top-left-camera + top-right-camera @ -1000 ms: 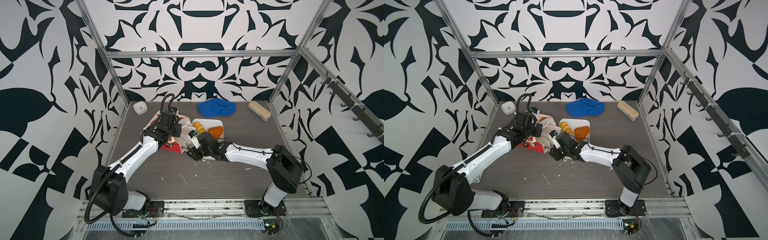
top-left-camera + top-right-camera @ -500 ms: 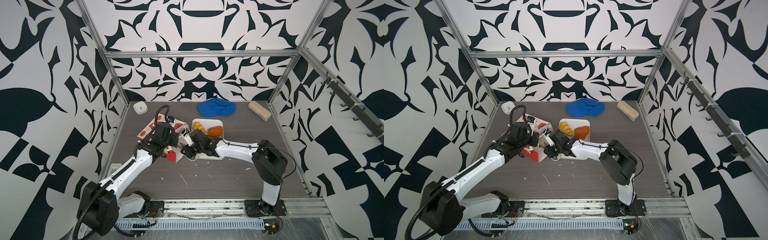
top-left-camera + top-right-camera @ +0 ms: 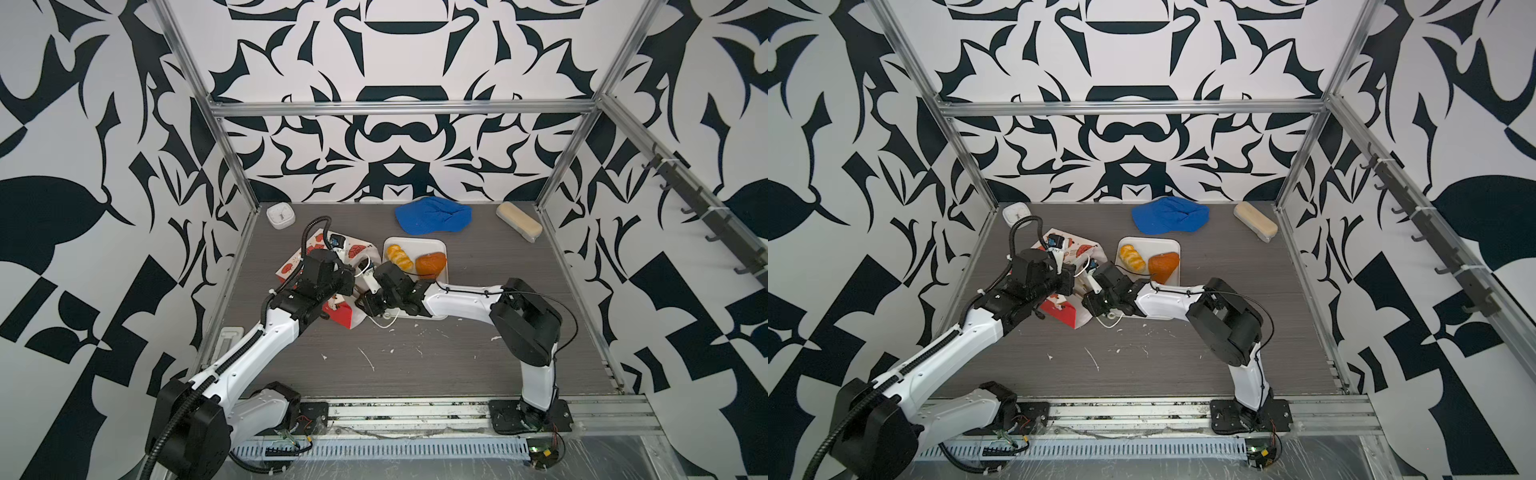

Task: Take the fake bread out of the paper bag
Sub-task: 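Push the open tongs deep into the bag toward the remaining yellow bread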

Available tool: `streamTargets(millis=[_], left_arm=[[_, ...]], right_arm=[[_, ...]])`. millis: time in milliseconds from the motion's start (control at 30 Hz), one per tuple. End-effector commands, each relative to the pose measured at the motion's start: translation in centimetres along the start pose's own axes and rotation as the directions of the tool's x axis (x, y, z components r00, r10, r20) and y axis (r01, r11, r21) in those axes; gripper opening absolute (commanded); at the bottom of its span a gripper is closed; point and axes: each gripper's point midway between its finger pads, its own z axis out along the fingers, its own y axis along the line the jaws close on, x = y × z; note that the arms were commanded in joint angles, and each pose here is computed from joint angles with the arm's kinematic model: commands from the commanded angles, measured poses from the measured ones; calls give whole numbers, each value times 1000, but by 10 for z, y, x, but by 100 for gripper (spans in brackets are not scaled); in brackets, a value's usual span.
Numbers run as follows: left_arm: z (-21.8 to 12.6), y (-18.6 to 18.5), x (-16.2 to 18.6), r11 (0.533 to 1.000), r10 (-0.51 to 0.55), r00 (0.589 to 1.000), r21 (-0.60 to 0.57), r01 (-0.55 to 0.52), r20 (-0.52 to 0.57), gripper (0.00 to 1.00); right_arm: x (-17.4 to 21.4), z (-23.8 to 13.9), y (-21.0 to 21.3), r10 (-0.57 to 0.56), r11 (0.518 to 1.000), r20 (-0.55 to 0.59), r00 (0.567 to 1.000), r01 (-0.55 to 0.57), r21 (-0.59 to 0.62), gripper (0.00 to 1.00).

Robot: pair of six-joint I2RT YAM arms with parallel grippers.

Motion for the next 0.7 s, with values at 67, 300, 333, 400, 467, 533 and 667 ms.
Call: streamTargets(millis=[67, 300, 333, 400, 467, 533, 667], left_arm=[[-6, -18, -28, 996, -29, 997, 91, 22, 73, 5], [-10, -20, -30, 994, -31, 996, 103, 23, 80, 5], [-11, -20, -29, 994, -33, 996, 104, 25, 81, 5], [-11, -20, -29, 994, -34, 996, 105, 25, 84, 5], [-12, -21, -29, 994, -34, 996, 109, 24, 85, 5], [-12, -22, -29, 993, -36, 996, 113, 26, 85, 5], [-13, -24, -29, 992, -39, 996, 124, 29, 82, 5]], right_arm=[[-40, -6, 13, 20, 1000, 146, 989, -16, -26, 45], [-42, -7, 6, 40, 999, 167, 985, -43, 15, 45], [-41, -6, 6, 40, 999, 164, 986, -43, 13, 46], [-39, -4, 6, 47, 999, 153, 987, -49, 7, 46], [-36, -1, 6, 49, 999, 135, 990, -50, 4, 47], [-33, 2, 4, 50, 999, 121, 991, -52, 12, 47], [-34, 2, -1, 45, 998, 130, 990, -50, 40, 47]])
